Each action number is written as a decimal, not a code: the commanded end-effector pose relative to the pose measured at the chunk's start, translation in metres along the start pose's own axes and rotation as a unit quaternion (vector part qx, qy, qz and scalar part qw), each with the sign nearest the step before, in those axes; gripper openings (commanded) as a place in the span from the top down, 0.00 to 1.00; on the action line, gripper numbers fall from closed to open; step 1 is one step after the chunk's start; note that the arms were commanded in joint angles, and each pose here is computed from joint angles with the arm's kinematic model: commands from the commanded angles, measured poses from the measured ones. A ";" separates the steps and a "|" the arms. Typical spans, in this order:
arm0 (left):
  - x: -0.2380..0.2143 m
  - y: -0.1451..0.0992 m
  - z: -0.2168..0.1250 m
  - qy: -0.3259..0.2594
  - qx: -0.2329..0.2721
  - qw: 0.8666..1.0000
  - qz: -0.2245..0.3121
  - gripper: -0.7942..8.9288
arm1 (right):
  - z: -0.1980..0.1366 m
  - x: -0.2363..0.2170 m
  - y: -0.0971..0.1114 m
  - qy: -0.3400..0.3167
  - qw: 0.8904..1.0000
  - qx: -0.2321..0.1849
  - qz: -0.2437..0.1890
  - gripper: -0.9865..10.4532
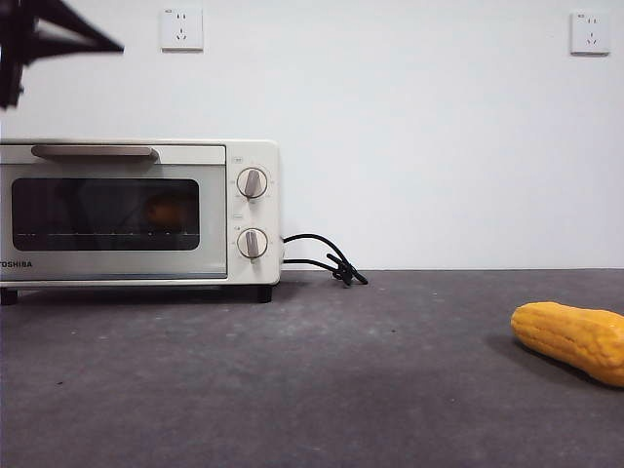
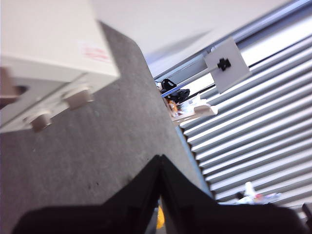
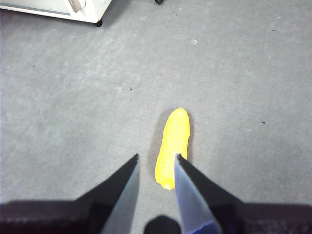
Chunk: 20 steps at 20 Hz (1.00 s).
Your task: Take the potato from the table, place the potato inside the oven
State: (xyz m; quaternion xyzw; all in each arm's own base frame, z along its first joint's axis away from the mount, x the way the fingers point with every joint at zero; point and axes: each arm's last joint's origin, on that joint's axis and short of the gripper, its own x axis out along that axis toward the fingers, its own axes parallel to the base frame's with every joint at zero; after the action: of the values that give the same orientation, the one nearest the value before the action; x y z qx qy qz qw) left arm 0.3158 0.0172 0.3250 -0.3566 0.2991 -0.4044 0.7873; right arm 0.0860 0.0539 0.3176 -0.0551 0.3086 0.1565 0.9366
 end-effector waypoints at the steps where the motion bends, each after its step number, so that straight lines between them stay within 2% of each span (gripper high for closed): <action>1: -0.006 -0.028 -0.006 -0.009 0.067 0.998 0.001 0.92 | -0.001 0.002 0.000 0.002 1.000 0.005 -0.002 0.81; 5: -0.034 -0.093 -0.020 -0.046 0.149 0.988 -0.018 0.92 | -0.001 0.002 0.000 0.001 1.000 0.005 -0.002 0.81; 8: -0.060 -0.141 -0.043 -0.072 0.208 0.975 -0.034 0.92 | -0.001 0.002 0.000 0.002 1.000 0.005 -0.002 0.81; 11: -0.080 -0.175 -0.067 -0.093 0.256 0.961 -0.046 0.92 | -0.001 0.002 0.000 0.002 1.000 0.005 -0.002 0.81; 15: -0.094 -0.197 -0.084 -0.108 0.292 0.949 -0.055 0.92 | -0.001 0.002 0.000 0.002 1.000 0.005 -0.002 0.81; 17: -0.095 -0.199 -0.086 -0.110 0.297 0.947 -0.056 0.92 | -0.001 0.002 0.000 0.002 1.000 0.005 -0.002 0.81; 20: -0.092 -0.196 -0.084 -0.114 0.335 0.934 -0.044 0.92 | -0.001 0.002 0.000 0.002 1.000 0.005 -0.002 0.81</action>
State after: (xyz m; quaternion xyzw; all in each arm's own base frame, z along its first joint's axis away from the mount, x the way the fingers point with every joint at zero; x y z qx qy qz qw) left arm 0.1229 -0.0134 0.4527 -0.1474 0.0485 -0.4712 0.8683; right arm 0.0860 0.0539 0.3176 -0.0551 0.3086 0.1565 0.9366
